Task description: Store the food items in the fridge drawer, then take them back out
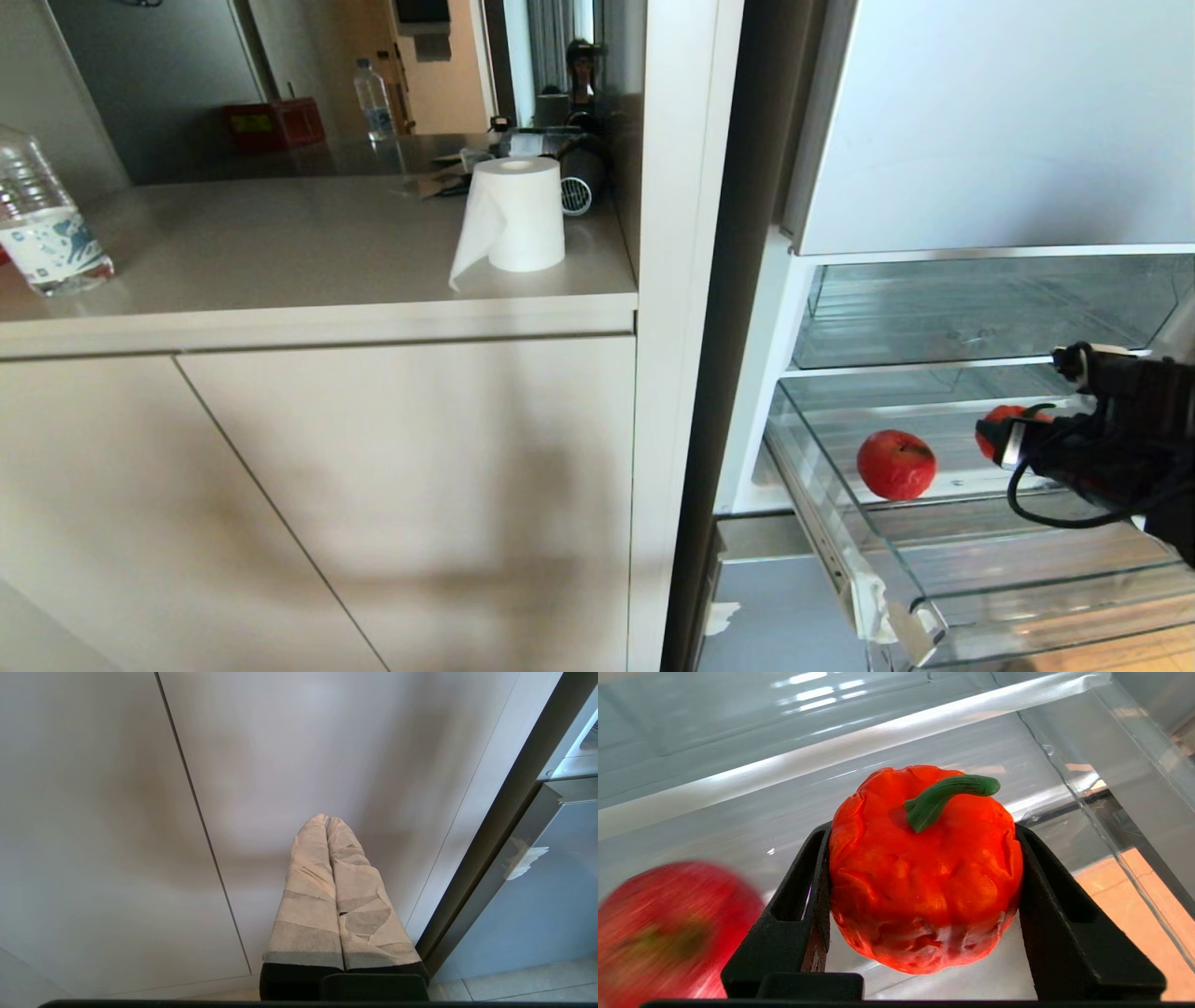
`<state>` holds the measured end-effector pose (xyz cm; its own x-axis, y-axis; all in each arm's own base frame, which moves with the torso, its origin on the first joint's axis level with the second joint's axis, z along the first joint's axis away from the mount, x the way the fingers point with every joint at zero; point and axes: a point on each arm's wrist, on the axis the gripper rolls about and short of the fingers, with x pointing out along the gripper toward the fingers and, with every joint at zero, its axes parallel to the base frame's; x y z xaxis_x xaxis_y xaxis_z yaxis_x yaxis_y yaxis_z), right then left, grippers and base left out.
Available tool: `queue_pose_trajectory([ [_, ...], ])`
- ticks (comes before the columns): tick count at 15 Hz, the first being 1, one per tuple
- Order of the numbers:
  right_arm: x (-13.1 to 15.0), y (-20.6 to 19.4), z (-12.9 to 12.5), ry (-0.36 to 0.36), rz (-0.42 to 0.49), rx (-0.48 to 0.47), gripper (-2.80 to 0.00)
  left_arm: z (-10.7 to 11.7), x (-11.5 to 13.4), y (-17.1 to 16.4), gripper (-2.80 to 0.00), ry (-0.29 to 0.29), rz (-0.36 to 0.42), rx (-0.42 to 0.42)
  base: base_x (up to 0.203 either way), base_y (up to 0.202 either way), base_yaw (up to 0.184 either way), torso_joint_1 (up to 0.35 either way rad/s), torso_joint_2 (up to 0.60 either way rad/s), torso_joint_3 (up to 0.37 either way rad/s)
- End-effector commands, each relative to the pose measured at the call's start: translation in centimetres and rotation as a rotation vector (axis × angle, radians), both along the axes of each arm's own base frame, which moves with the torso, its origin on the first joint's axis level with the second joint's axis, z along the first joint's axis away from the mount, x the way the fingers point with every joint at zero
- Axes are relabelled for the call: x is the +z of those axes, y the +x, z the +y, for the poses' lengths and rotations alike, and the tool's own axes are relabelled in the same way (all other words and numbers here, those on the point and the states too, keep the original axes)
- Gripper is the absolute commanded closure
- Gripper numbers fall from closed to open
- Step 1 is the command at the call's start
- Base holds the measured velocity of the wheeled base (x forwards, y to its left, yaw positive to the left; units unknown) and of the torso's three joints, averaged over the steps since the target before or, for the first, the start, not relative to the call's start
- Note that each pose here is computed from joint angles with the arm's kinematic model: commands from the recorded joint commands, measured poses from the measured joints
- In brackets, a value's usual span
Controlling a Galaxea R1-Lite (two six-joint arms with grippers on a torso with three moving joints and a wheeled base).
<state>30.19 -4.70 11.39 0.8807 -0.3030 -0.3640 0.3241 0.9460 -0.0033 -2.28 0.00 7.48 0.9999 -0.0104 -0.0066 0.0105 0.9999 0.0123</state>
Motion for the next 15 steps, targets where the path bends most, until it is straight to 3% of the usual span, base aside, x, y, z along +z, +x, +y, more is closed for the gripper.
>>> queue_pose_trajectory([
  [1, -1.8, 1.0, -0.2, 0.005, 0.040, -0.008, 0.00, 0.0, 0.0, 0.0, 0.00, 0.000, 0.002, 0.000, 0.000, 0.000, 0.000, 0.000, 0.00, 0.000],
  [7, -3.4, 2.0, -0.4, 0.010, 0.075, -0.008, 0.00, 0.0, 0.0, 0.0, 0.00, 0.000, 0.001, 0.000, 0.000, 0.000, 0.000, 0.000, 0.00, 0.000],
  [8, -3.6, 2.1, -0.4, 0.015, 0.082, -0.011, -2.80, 0.0, 0.0, 0.0, 0.00, 0.000, 0.001, 0.000, 0.000, 0.000, 0.000, 0.000, 0.00, 0.000],
  [12, -4.5, 2.6, -0.5, 0.028, 0.082, -0.016, -2.80, 0.0, 0.0, 0.0, 0.00, 0.000, 0.001, 0.000, 0.000, 0.000, 0.000, 0.000, 0.00, 0.000],
  [15, -3.1, 2.3, -0.4, 0.045, 0.036, -0.026, -2.80, 0.0, 0.0, 0.0, 0.00, 0.000, 0.001, 0.000, 0.000, 0.000, 0.000, 0.000, 0.00, 0.000],
])
